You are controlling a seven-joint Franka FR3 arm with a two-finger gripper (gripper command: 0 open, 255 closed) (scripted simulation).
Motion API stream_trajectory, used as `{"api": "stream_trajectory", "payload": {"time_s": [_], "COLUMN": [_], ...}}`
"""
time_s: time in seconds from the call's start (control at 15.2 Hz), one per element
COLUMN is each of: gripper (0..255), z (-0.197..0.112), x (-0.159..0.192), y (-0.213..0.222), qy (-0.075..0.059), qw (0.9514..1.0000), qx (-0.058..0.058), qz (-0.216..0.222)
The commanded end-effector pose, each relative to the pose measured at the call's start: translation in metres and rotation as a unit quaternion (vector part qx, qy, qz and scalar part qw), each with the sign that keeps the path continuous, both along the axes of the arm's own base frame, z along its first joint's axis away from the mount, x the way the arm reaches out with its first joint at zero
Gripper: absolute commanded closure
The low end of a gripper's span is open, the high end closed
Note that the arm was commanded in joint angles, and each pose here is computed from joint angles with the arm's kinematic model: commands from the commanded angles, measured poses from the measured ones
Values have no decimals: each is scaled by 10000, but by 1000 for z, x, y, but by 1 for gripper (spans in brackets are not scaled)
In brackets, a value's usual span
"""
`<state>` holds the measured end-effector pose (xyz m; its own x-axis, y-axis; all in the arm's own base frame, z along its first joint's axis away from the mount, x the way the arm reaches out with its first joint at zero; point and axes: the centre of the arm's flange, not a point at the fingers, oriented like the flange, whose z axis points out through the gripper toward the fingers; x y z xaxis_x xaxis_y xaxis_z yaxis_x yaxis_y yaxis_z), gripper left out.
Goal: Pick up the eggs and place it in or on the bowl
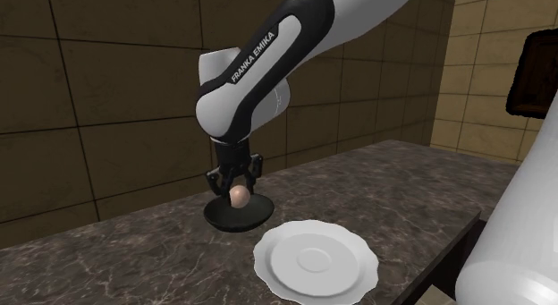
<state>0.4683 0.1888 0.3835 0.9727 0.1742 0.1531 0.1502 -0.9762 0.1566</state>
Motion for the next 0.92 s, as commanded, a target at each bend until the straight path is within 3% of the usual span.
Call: {"api": "stream_trajectory", "payload": {"time_s": [0.0,0.2,0.26,0.59,0.86], "gripper": [255,255,0,0,0], "z": [-1,-1,-1,-1,48], "x": [0,0,0,0,-9], "y": [0,0,0,0,7], "qy": [-2,-2,-2,-2,-2], "qw": [10000,10000,10000,10000,10000], "qx": [1,1,1,1,1], "qz": [0,0,0,0,0]}}
